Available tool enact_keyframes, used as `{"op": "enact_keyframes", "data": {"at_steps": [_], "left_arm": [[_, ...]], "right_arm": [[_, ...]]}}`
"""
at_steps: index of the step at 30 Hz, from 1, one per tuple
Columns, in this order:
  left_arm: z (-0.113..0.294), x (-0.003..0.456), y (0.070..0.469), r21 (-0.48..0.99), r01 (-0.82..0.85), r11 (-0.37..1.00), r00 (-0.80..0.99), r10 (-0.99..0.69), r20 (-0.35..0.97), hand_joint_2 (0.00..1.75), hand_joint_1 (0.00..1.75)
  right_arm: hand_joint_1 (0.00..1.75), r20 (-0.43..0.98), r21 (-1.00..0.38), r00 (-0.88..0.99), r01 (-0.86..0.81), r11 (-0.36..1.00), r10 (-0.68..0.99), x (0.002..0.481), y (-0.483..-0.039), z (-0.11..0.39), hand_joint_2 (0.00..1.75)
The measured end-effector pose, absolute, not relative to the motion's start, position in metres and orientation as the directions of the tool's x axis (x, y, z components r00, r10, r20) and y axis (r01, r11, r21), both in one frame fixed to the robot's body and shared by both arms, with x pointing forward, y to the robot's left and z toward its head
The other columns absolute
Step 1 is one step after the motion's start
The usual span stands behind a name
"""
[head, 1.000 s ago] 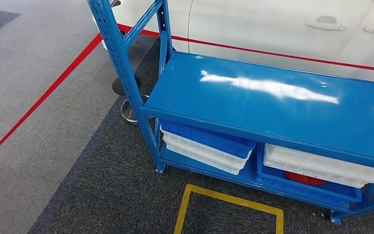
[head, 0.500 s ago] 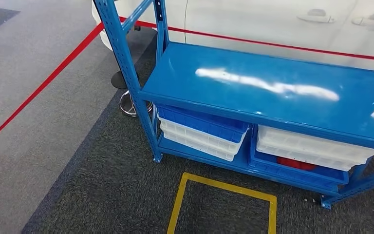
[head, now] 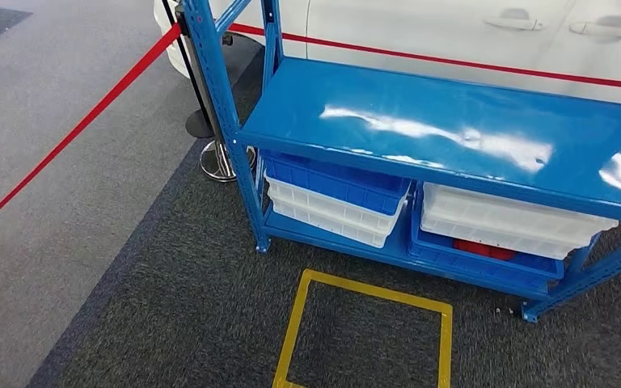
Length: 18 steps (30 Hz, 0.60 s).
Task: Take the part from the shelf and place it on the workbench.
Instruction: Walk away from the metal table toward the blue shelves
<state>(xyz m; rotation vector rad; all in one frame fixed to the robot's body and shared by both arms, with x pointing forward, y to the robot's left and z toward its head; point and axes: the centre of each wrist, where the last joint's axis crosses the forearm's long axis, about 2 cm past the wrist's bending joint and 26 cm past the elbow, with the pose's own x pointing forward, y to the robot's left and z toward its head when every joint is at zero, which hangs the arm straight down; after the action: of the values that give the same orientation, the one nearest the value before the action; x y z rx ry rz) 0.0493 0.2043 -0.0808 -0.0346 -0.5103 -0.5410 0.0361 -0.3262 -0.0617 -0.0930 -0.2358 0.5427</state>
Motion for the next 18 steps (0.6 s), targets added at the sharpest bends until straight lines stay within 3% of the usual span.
{"op": "enact_keyframes", "data": {"at_steps": [18], "left_arm": [[-0.0813,0.0492,0.2050,0.107,0.485,0.868,0.758,-0.479,0.442,0.00,0.00]], "right_arm": [[0.00,0.200,-0.155,0.821,-0.512,0.845,0.535,0.0362,-0.3261,-0.0620,0.00]]}}
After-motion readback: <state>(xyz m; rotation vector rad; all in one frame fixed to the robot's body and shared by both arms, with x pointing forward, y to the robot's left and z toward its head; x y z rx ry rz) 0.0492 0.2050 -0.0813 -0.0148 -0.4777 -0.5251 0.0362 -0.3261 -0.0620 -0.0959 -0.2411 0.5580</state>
